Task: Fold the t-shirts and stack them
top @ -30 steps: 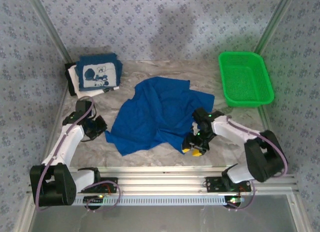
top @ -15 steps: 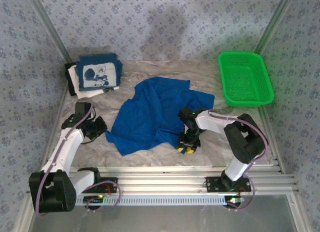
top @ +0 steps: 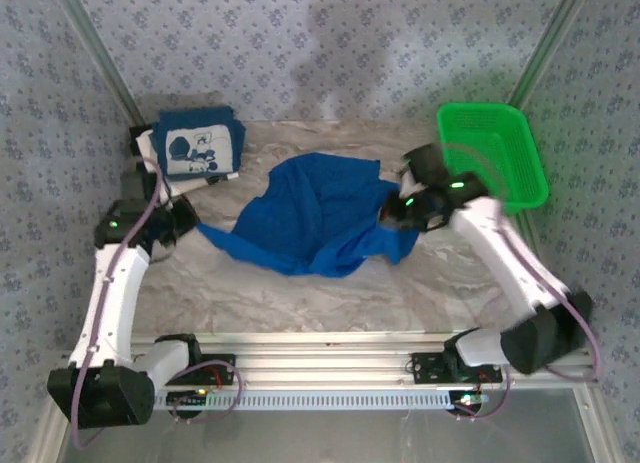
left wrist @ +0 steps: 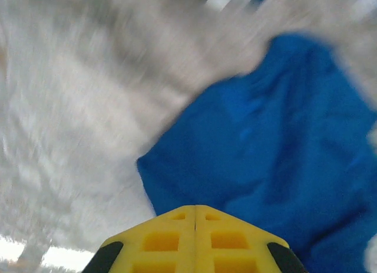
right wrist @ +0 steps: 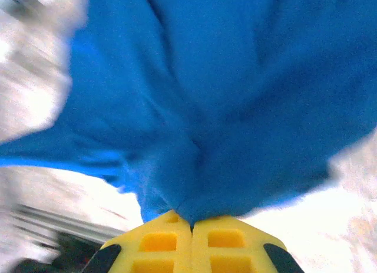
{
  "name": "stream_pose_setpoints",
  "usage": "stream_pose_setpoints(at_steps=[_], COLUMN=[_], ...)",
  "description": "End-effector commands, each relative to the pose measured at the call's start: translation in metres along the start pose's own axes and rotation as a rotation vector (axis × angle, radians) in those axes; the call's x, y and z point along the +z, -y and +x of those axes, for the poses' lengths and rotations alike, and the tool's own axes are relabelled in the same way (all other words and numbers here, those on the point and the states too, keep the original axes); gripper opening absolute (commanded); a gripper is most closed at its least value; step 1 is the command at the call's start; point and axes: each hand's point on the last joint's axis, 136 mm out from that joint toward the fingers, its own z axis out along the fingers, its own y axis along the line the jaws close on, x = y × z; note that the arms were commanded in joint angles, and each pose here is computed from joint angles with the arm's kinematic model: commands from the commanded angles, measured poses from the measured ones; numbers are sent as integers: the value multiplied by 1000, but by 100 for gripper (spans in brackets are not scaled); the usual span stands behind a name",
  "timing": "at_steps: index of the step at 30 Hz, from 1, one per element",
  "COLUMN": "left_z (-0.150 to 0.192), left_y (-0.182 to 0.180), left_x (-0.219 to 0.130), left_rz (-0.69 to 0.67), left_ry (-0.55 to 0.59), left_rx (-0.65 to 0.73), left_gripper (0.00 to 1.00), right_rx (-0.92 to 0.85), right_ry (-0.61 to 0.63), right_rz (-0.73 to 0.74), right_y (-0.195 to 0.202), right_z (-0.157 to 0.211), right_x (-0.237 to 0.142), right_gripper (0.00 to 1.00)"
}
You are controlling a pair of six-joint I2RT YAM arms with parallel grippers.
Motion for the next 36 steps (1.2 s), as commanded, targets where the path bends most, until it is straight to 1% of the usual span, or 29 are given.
stream_pose_setpoints(at_steps=[1,3,5,6,8,10,11,13,14,18,21,23,25,26,28,30,31,32,34,36], left_z=[-65,-98,-126,-136,-158,-176,-186,-205,-213,-242,-258,-265,-268,-272,-278,-287,-292,-295,-300,-306], left_y=[58,90,114,124,140,153,157,169,178,203,225,244,261,269,277,282,284,289,291,287], left_x=[-78,-119,-157,-171,-209,-230,-233,-232,-225,-178,-136,-109,-88,-83,-69,-65,-69,-80,-103,-126], left_rz=[143,219,268,287,316,334,330,363,391,479,563,661,740,780,819,860,885,911,913,908], left_ry=[222,332,434,474,587,663,686,710,704,629,567,522,490,492,490,511,537,581,671,740], left_rx=[76,107,132,149,178,212,217,225,228,196,179,153,133,120,94,70,72,99,151,178], left_gripper=[0,0,0,0,0,0,0,0,0,0,0,0,0,0,0,0,0,0,0,0], right_rx=[13,7,4,3,9,16,24,33,27,25,26,39,30,32,16,-24,-56,-59,-89,-68], right_ry=[163,310,450,501,590,634,657,686,701,684,665,641,625,616,607,624,650,661,719,764], right_rz=[-110,-197,-302,-348,-420,-468,-487,-525,-536,-544,-539,-532,-552,-556,-581,-635,-660,-684,-760,-807], right_y=[-12,-29,-48,-57,-68,-72,-71,-70,-71,-63,-52,-43,-41,-40,-42,-54,-63,-65,-75,-71], right_z=[-11,-34,-56,-65,-84,-99,-109,-130,-141,-187,-221,-243,-263,-272,-291,-307,-315,-323,-333,-341], right_x=[-103,-154,-200,-218,-248,-263,-269,-274,-275,-258,-236,-213,-192,-183,-169,-175,-185,-189,-216,-236], right_gripper=[0,0,0,0,0,0,0,0,0,0,0,0,0,0,0,0,0,0,0,0])
